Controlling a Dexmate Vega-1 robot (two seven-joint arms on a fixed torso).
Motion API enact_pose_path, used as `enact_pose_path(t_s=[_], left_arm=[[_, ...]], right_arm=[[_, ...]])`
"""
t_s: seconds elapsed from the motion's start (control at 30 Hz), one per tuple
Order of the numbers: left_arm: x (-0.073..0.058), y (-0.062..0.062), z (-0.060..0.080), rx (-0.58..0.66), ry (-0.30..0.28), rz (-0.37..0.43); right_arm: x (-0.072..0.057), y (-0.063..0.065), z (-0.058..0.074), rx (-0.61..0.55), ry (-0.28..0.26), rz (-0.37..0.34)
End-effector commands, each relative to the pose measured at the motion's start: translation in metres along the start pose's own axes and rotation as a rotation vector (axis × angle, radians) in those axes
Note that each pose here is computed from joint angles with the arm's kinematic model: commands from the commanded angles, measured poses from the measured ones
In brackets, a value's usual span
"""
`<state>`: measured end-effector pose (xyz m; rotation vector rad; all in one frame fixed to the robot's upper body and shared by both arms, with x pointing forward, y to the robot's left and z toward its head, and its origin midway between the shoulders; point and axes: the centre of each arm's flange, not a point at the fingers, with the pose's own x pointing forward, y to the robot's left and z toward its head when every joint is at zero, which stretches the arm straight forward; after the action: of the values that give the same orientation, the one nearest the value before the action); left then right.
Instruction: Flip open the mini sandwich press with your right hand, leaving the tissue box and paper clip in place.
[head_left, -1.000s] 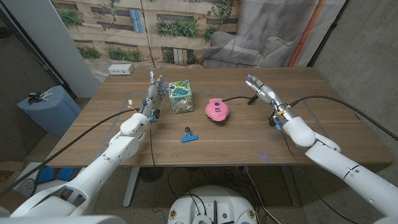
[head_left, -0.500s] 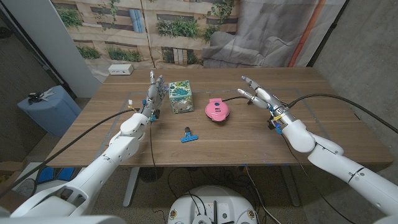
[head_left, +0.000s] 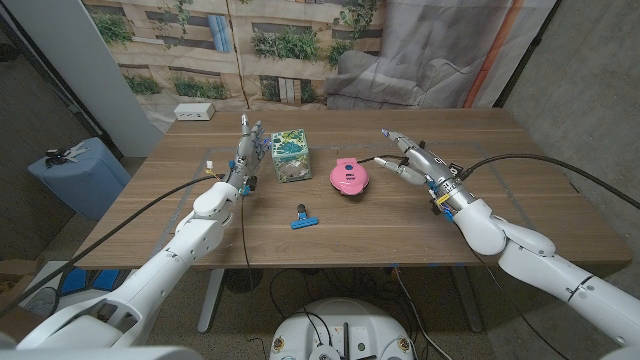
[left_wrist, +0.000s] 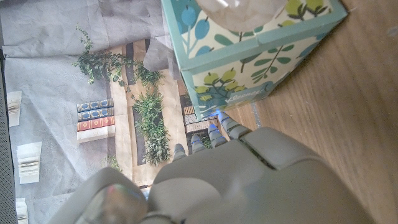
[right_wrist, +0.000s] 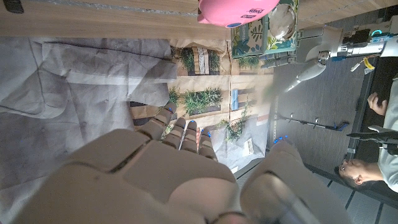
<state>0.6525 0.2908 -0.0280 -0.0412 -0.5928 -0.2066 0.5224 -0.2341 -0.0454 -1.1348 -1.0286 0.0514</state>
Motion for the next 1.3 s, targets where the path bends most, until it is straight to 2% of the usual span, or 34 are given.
enact_pose_path(t_s=[0.03,0.23,0.37,0.67,0.8,0.93,1.1,1.17,1.3], left_arm=[[0.0,0.0,0.0,0.0,0.0,0.0],[0.0,0.0,0.0,0.0,0.0,0.0],[0.0,0.0,0.0,0.0,0.0,0.0],[0.0,0.0,0.0,0.0,0.0,0.0],[0.0,0.0,0.0,0.0,0.0,0.0],[0.0,0.0,0.0,0.0,0.0,0.0],[0.0,0.0,0.0,0.0,0.0,0.0],[0.0,0.0,0.0,0.0,0.0,0.0],[0.0,0.0,0.0,0.0,0.0,0.0]], right_arm=[[-0.011,0.002,0.011,-0.144,-0.022,-0.016],[-0.016,0.005,0.013,-0.167,-0.018,-0.016],[-0.024,0.005,0.015,-0.222,-0.008,-0.011],[-0.037,0.015,0.018,-0.318,-0.033,0.014],[-0.035,0.02,0.02,-0.334,-0.027,0.033],[-0.03,0.025,0.021,-0.319,0.007,0.046],[-0.023,0.031,0.024,-0.344,-0.002,0.07],[-0.019,0.033,0.025,-0.347,0.028,0.091],[-0.018,0.036,0.029,-0.378,0.021,0.093]])
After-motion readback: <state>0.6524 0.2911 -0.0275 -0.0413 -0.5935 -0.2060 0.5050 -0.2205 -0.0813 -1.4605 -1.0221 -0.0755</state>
